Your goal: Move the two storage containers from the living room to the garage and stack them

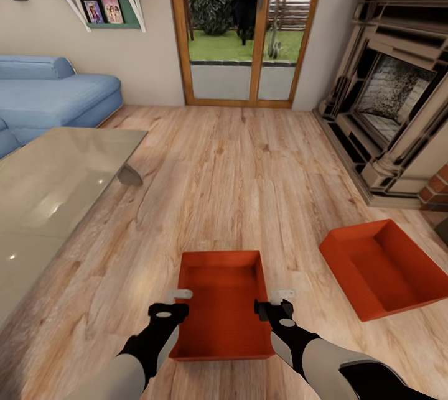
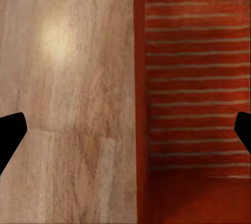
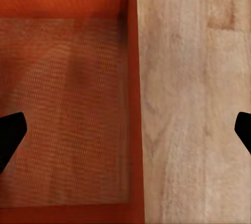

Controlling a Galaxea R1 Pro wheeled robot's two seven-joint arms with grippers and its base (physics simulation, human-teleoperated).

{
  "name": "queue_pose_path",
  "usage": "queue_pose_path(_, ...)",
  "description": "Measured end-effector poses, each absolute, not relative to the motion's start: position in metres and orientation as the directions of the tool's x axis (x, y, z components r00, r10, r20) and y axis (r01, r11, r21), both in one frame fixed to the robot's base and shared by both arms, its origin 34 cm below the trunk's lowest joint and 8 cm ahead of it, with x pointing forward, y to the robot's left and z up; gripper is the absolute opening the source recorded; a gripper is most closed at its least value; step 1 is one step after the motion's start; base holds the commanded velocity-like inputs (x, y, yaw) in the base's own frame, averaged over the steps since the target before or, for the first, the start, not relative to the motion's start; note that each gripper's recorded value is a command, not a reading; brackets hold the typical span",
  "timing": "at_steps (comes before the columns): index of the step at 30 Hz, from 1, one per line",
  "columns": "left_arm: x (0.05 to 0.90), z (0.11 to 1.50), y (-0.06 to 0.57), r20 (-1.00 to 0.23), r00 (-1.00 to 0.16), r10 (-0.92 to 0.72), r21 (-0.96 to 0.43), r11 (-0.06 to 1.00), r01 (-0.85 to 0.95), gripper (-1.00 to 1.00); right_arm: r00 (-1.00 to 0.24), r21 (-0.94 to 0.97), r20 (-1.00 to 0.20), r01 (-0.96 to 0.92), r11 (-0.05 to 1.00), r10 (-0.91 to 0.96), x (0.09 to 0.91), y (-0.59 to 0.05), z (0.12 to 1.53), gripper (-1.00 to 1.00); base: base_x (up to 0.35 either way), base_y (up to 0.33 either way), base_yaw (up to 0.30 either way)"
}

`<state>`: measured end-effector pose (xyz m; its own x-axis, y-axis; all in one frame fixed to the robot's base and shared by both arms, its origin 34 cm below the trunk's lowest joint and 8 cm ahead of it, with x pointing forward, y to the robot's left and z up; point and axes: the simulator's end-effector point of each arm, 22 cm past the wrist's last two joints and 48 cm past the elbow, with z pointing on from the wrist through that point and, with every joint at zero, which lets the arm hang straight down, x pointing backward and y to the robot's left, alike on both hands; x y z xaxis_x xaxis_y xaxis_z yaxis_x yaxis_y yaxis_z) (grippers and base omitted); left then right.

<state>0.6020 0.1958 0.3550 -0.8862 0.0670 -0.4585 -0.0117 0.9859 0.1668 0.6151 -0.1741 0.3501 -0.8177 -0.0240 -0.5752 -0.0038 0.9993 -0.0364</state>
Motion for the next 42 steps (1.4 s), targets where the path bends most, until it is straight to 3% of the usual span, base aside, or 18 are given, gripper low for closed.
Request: queue_pose_path(42,0.579,0.262,0.196,-0.449,-0.893,-0.033,0.113,0.989,-0.094,1.00,-0.817,-0.036,-0.576,-0.004,0.999,-0.024,0.597,-0.173,0.261,1.00,0.000,0.000,0.000)
